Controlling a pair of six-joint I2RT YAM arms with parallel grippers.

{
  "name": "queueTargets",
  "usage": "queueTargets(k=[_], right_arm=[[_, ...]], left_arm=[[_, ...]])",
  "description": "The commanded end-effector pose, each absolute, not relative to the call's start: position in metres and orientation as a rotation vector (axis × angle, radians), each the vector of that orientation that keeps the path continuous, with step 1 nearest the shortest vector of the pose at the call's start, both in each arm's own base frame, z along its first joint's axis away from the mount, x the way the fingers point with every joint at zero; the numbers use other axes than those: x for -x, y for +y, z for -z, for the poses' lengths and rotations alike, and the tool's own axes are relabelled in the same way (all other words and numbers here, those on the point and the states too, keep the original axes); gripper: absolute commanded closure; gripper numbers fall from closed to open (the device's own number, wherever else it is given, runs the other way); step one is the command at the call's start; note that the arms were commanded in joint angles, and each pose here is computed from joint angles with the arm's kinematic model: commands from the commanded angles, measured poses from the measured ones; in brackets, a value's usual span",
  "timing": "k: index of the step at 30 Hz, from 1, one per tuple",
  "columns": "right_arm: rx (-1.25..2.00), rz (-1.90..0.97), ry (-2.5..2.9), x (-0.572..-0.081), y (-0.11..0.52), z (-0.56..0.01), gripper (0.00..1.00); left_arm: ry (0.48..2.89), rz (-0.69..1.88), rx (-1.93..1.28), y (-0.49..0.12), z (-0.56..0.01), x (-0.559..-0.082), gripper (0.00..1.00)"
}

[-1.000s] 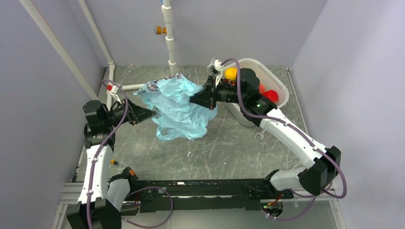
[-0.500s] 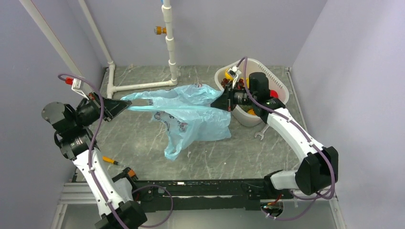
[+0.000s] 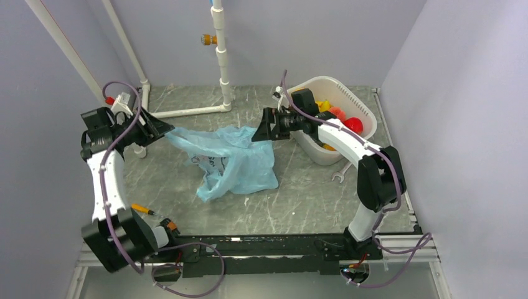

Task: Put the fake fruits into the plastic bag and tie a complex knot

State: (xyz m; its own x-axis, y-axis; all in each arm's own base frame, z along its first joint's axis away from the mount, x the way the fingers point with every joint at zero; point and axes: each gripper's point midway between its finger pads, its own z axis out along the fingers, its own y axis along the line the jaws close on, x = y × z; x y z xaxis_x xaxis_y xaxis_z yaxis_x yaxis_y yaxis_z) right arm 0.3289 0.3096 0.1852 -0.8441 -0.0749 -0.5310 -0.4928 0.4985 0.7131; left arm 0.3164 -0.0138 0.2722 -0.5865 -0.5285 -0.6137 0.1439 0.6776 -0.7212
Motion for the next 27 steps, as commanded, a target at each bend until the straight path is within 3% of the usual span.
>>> queueTargets(k=[1,2,8,14,19,27], right_arm=[[0.478,-1.178,2.253,-0.355,0.300,-0.212,0.00],[0.488,-1.154,2.245,-0.354,0.292,-0.215,0.00],[0.684,-0.935,2.202,-0.311,0.232,-0.215,0.00],[0.779,-1.086,2.213,-0.233,0.241,-0.187,0.00],[0.745,-1.215,2.235,-0.214,0.286,-0.176,0.00],[0.708,-1.157,2.372,-0.212,0.299,-0.134,0.00]], left_arm=[[2.123,0.710,0.141,0.013,-0.256,-0.321,0.09],[2.127,0.682,0.095,0.014,-0.261,-0.317,0.02],[1.922,0.476,-0.431,-0.004,-0.295,-0.265,0.01],[1.756,0.490,-1.069,-0.064,-0.249,-0.195,0.01],[1.741,0.435,-1.078,-0.064,-0.242,-0.231,0.01],[1.673,0.397,-1.414,-0.084,-0.219,-0.249,0.01]])
